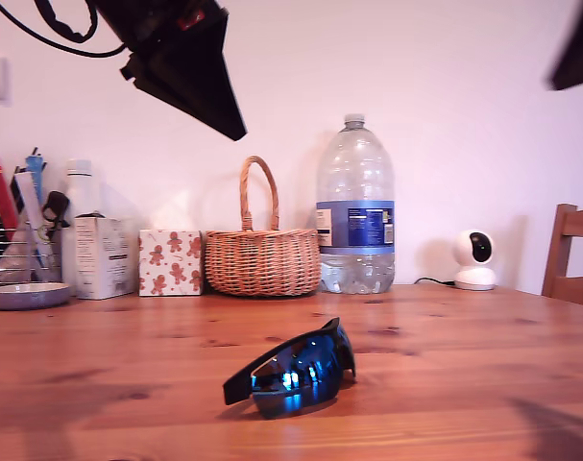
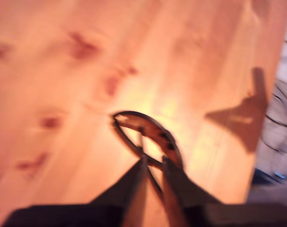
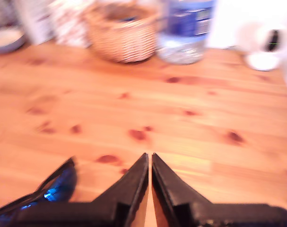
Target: Pick up the sunglasses and close them, then place them back on the table
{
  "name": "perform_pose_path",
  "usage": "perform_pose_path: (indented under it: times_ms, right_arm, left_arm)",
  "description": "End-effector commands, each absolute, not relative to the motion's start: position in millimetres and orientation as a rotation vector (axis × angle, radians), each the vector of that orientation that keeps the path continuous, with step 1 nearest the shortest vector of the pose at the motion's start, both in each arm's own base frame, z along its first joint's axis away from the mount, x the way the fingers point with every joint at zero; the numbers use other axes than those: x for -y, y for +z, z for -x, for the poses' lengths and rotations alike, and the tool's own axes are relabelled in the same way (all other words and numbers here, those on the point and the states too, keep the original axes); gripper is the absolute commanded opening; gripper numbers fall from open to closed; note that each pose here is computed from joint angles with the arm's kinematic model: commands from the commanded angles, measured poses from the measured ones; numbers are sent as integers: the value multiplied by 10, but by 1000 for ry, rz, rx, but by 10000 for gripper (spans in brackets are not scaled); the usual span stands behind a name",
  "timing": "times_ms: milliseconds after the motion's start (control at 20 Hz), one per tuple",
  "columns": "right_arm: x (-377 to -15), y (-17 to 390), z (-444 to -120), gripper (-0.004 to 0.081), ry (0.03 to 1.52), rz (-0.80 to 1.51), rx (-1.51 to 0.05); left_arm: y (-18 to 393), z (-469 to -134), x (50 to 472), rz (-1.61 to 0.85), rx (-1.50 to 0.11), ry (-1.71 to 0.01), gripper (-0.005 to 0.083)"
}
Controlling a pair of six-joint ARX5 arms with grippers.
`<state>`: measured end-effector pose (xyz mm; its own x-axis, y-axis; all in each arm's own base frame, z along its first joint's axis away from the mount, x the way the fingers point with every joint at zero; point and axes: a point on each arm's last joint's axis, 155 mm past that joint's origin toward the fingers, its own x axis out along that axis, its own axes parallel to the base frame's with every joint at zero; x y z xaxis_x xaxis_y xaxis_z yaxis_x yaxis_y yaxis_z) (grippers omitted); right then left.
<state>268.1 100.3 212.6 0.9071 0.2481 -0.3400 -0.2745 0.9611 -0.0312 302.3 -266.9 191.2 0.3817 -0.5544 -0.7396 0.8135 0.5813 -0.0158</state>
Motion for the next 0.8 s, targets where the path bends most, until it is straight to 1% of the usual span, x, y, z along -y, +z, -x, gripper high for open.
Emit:
perform_pose_path:
  times_ms: [0, 100, 200, 400, 500, 600, 750]
  right_arm:
    - [-887, 1936, -2610, -11, 243, 67, -366]
    - [-726, 1973, -2552, -11, 188, -1, -333]
    - [-494, 2033, -2496, -11, 94, -25, -302]
    - [-127, 2062, -2440, -11, -62, -84, -278]
    - [-46, 2006, -2441, -11, -97, -146, -295]
    - [24, 1904, -2442, -11, -120, -165, -320]
    - [79, 1975, -2482, -11, -122, -169, -286]
  left_arm:
    - [1828, -3050, 2568, -385, -792, -871, -19]
    - [1850, -3151, 2450, -377, -785, -826, -19]
    - [1897, -3280, 2311, -348, -764, -761, -19]
    - [2086, -3432, 2030, -289, -635, -676, -19]
    - [2245, -3414, 1985, -251, -548, -658, -19]
    - [2457, -3336, 2010, -225, -428, -672, -19]
    - [2624, -3172, 2080, -187, -338, -680, -19]
